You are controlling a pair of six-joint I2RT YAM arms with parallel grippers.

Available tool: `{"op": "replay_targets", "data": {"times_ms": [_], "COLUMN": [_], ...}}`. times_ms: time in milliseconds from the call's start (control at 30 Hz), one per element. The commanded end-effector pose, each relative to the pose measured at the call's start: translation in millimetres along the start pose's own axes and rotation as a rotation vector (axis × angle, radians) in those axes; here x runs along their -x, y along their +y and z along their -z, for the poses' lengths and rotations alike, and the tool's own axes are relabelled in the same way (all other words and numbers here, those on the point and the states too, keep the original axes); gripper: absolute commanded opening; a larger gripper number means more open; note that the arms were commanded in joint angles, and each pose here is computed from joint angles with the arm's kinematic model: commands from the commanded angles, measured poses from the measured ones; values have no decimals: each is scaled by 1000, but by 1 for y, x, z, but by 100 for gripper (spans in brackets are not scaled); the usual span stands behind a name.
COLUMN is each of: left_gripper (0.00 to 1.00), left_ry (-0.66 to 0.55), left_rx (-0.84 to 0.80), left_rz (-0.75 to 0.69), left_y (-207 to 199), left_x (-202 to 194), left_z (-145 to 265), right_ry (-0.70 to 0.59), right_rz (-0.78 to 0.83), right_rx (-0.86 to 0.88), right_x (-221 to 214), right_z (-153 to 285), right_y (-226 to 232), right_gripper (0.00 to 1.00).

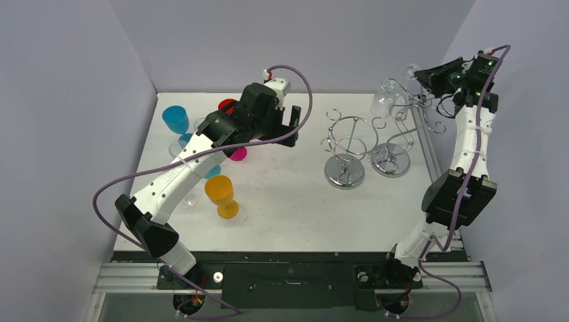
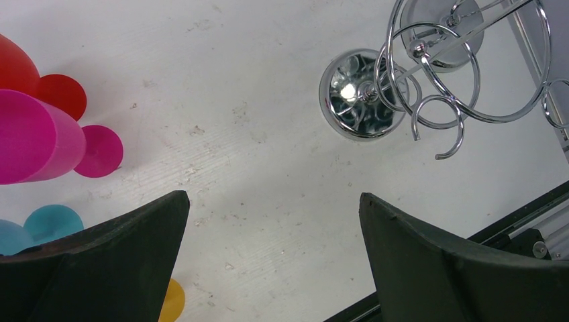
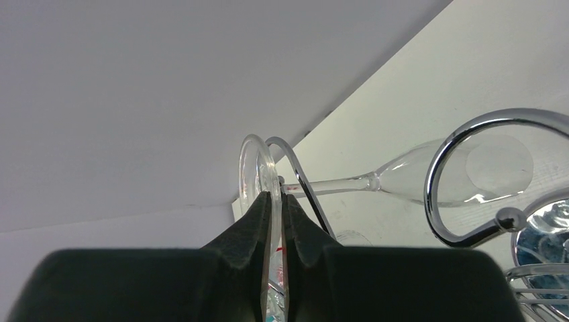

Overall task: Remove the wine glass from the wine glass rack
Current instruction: Pick up the wine glass from the wine rack.

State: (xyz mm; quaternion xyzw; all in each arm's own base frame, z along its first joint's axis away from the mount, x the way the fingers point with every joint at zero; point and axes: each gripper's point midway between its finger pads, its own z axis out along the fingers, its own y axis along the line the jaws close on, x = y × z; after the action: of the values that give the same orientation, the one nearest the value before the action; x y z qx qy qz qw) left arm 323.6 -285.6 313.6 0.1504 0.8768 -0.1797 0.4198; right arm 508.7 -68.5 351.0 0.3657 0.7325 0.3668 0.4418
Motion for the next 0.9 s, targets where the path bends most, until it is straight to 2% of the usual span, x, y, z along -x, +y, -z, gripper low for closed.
{"op": "replay_targets", "data": {"times_ms": [0, 867], "left_gripper": [96, 96], "left_ry": [-71, -68], "left_rx": [-27, -26], "left_rz": [14, 14], "left_y": [-11, -11], "left_x": [23, 19], "left_z": [9, 7], "right_ry": [-32, -76], "right_rz": [-2, -30], "right_rx": [65, 200], "right_x": [4, 16], "right_z": [20, 38], "right_y": [22, 59], "right_gripper": [0, 0]}}
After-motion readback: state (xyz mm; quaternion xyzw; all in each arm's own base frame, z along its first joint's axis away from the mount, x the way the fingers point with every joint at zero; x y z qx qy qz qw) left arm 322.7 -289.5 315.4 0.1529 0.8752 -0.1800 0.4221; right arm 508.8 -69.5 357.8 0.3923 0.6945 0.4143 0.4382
